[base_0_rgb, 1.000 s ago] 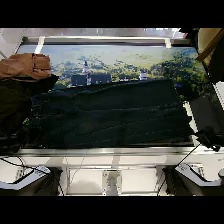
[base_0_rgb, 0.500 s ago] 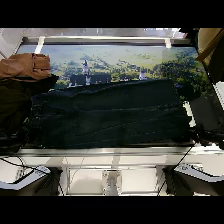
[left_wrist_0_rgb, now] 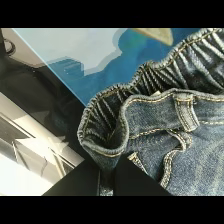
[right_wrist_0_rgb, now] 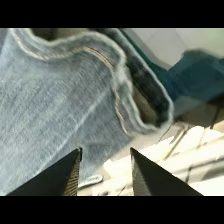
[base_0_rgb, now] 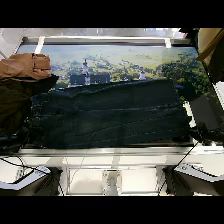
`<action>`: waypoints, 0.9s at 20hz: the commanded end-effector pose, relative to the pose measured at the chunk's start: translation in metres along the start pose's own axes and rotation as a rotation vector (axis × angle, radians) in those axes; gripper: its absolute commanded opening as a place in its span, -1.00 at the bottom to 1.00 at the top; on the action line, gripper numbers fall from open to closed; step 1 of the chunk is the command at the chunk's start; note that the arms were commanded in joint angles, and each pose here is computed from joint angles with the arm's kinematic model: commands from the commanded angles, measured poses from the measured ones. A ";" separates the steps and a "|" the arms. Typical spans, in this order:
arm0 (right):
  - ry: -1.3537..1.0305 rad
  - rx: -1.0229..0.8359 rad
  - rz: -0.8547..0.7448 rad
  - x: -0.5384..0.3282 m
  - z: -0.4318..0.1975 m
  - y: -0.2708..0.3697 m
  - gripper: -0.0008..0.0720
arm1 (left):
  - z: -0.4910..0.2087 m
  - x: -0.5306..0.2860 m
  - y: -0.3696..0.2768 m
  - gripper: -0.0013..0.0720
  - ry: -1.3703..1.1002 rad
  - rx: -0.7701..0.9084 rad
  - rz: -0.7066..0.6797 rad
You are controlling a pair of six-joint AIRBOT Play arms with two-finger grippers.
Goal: Fold the clothes and pants, and hang the long-sleeved shirts on hangers.
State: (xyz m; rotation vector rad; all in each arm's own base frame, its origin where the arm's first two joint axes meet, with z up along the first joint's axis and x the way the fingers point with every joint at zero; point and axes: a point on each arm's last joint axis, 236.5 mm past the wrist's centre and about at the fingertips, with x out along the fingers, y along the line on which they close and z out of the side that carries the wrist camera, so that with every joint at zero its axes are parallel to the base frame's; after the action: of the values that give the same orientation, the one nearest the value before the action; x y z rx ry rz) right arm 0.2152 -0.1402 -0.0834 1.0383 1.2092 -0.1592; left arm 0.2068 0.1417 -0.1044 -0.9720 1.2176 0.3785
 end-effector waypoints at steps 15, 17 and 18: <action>-0.172 0.092 -0.050 0.000 0.030 -0.028 -0.01 | 0.000 0.000 0.001 -0.91 0.002 0.002 0.003; -0.170 0.091 -0.050 0.000 0.029 -0.028 -0.01 | 0.000 0.000 0.001 -0.91 0.002 0.002 0.003; -0.168 0.087 -0.051 0.001 0.029 -0.027 -0.01 | 0.000 0.000 0.001 -0.91 0.002 0.002 0.003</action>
State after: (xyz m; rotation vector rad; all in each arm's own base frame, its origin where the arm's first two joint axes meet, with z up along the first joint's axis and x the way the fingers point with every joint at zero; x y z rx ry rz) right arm 0.2177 -0.1734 -0.0999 1.0550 1.0937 -0.3251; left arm 0.2060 0.1418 -0.1047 -0.9692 1.2216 0.3785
